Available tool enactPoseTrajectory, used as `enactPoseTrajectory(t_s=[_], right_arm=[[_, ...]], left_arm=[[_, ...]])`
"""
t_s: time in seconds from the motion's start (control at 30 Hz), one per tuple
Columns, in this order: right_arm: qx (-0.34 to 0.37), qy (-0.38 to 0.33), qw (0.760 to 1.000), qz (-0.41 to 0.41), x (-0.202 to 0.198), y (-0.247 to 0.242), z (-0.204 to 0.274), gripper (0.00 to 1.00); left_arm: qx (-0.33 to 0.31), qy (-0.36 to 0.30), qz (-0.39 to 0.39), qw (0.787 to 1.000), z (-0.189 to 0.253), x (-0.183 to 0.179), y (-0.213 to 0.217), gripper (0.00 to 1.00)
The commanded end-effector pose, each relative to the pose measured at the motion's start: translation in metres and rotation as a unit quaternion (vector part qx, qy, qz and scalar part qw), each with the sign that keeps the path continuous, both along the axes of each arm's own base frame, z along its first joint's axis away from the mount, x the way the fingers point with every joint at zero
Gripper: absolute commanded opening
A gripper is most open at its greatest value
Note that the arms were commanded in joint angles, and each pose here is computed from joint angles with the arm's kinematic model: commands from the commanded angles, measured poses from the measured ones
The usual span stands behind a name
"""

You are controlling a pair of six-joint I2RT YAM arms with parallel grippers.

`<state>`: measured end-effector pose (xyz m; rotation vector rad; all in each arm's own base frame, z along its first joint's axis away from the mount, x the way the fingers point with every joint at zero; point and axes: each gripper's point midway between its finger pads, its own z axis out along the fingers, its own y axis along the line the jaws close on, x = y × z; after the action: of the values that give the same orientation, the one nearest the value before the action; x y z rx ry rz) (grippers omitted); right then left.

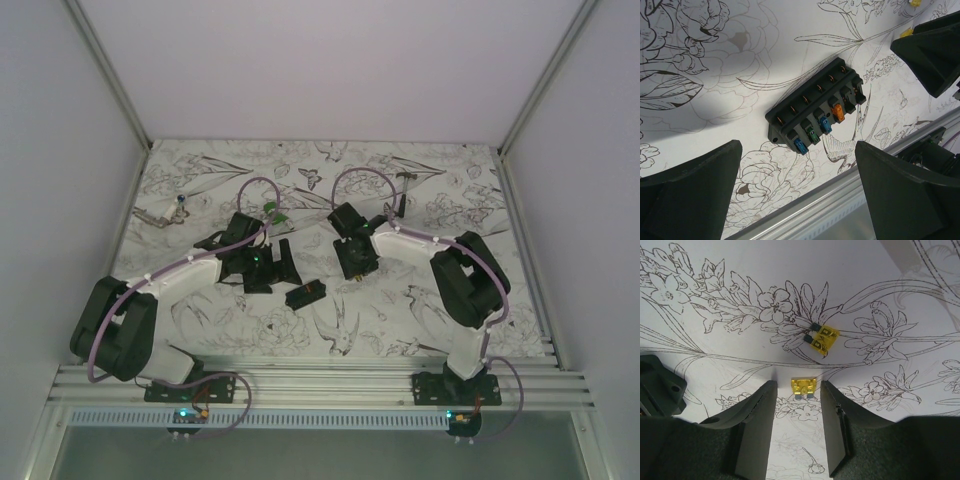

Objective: Snap on the fuse box
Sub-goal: Pick up the fuse from the center of the board.

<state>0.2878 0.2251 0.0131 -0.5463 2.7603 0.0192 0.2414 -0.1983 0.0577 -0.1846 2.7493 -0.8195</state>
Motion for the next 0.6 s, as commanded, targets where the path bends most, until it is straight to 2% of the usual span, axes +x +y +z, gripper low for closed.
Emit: enactPoseTrajectory(t_s=[0.0, 0.3, 0.57], right_arm=[[0.005, -0.002, 1.000, 0.000, 0.010, 0.003, -0.001, 0.46], [0.002, 0.011, 1.000, 0.000, 0.007, -0.002, -0.010, 0.39], [0.009, 0.009, 1.000, -0.007, 0.003, -0.004, -0.008, 0.29]], left_arm=[[0.004, 0.007, -0.004, 1.000, 0.000, -0.007, 0.004, 1.00], [0.004, 0.008, -0.003, 1.000, -0.001, -0.008, 0.004, 1.00], [-0.004, 0.013, -0.008, 1.000, 0.001, -0.009, 0.000, 0.99]])
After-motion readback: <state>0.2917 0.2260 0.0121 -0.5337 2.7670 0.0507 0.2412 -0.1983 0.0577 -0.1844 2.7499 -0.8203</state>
